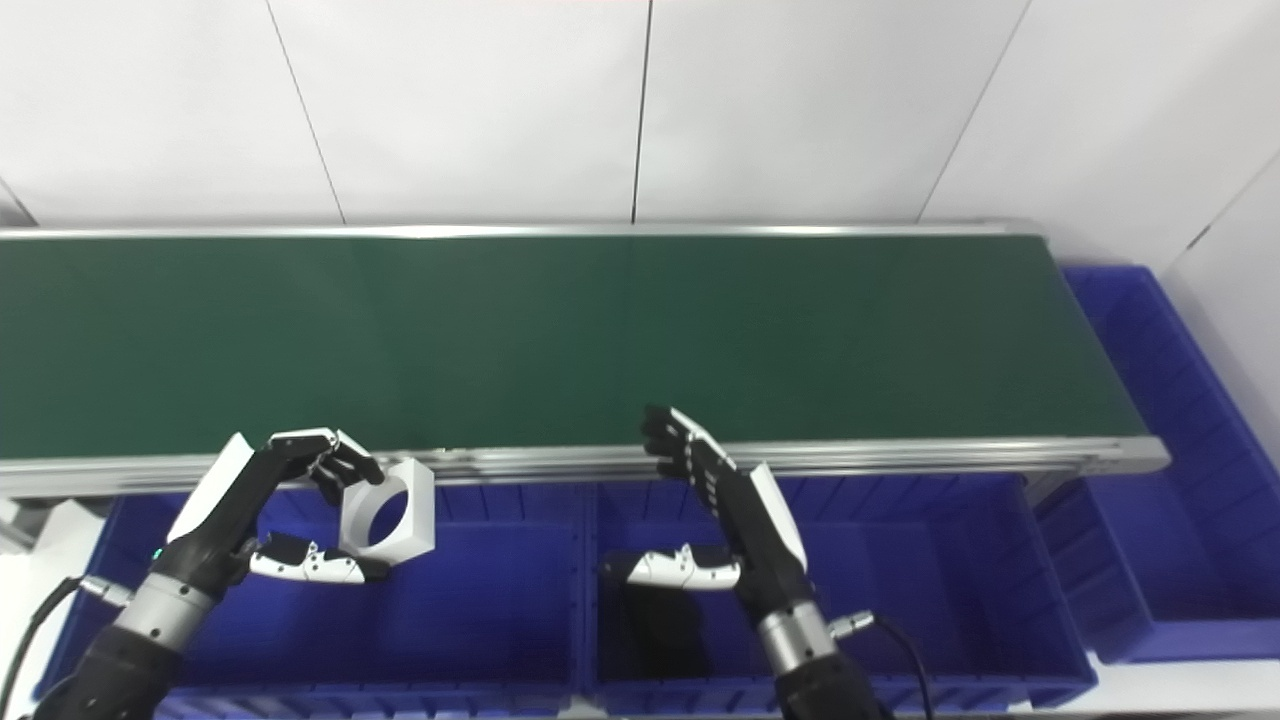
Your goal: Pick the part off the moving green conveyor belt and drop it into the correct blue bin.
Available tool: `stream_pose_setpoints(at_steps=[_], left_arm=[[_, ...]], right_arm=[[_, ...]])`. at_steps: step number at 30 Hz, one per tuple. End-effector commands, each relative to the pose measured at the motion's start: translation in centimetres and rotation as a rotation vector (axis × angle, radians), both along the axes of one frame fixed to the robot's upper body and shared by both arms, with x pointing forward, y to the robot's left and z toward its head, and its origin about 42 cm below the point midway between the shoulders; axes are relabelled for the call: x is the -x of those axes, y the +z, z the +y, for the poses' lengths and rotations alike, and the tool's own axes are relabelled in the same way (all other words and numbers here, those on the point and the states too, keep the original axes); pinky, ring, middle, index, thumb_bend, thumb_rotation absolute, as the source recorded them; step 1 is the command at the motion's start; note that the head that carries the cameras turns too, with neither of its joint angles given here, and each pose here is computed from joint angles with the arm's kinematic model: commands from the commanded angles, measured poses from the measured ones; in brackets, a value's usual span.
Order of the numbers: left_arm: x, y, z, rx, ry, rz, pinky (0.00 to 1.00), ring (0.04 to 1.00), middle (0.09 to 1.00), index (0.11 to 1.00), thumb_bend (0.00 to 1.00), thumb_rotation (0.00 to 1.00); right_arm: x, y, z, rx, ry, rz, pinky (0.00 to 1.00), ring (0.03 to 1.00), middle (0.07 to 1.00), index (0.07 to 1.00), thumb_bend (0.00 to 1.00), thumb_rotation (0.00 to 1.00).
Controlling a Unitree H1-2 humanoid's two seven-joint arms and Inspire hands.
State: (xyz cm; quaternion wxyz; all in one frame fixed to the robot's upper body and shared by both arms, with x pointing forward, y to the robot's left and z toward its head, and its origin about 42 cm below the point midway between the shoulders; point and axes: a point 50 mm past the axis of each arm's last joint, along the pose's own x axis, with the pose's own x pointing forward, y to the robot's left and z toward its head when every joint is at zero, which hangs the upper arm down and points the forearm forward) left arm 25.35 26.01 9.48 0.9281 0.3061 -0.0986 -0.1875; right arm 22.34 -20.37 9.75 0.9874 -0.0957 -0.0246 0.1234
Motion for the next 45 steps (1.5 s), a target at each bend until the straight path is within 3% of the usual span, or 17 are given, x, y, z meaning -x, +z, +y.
stream_pose_setpoints(at_steps=[1,13,29,30,32,34,37,40,43,45], left_arm=[[-0.2,1.4,-0.5,-0.001,-0.049,-0.066,0.41,0.424,0.503,0.505,0.5,0.0],[1.1,1.1,-2.1,-0.156,-0.153,0.038,0.42,0.415,0.497,0.525,0.5,0.0],[0.1,0.3,-3.3,-0.329,-0.076,0.169,0.49,0.415,0.514,0.548,0.5,0.0],[0.1,0.3,-3.3,-0.338,-0.07,0.176,0.51,0.532,0.63,0.519,0.5,0.03],[0.0,0.2,-3.3,-0.358,-0.06,0.184,0.55,0.639,0.732,0.709,0.58,0.01],[-0.1,0.2,-3.2,-0.367,-0.051,0.196,0.61,0.71,0.793,0.786,0.61,0.0],[-0.1,0.2,-3.1,-0.37,-0.05,0.215,0.66,0.766,0.839,0.835,0.63,0.03],[0.0,0.3,-3.0,-0.384,-0.08,0.243,0.69,0.818,0.899,0.891,0.71,0.13],[0.0,0.8,-2.9,-0.371,-0.171,0.318,0.83,0.935,0.982,0.954,0.79,0.2],[0.0,1.1,-2.8,-0.346,-0.224,0.343,0.87,0.963,0.994,0.965,0.82,0.2]], right_arm=[[-0.4,1.6,0.1,-0.013,0.0,-0.052,0.82,0.846,0.859,0.883,0.98,0.35],[0.1,2.8,-0.6,-0.014,-0.006,-0.055,0.82,0.85,0.86,0.885,0.98,0.35],[0.2,2.9,-1.1,-0.017,-0.001,-0.062,0.82,0.844,0.853,0.882,0.96,0.34],[0.2,2.9,-1.2,-0.015,0.0,-0.064,0.82,0.841,0.852,0.881,0.96,0.33],[0.2,2.9,-1.2,-0.018,0.0,-0.062,0.81,0.841,0.852,0.88,0.95,0.33],[0.2,2.9,-1.1,-0.021,-0.001,-0.056,0.82,0.842,0.852,0.878,0.96,0.33],[0.2,2.9,-1.1,-0.019,-0.001,-0.057,0.82,0.843,0.855,0.88,0.96,0.33],[0.1,2.8,-1.0,-0.019,-0.002,-0.062,0.81,0.84,0.852,0.876,0.96,0.32],[0.1,2.8,-0.9,-0.017,-0.004,-0.064,0.81,0.838,0.849,0.877,0.96,0.33],[0.2,2.8,-0.9,-0.022,-0.004,-0.06,0.81,0.839,0.85,0.878,0.96,0.33]])
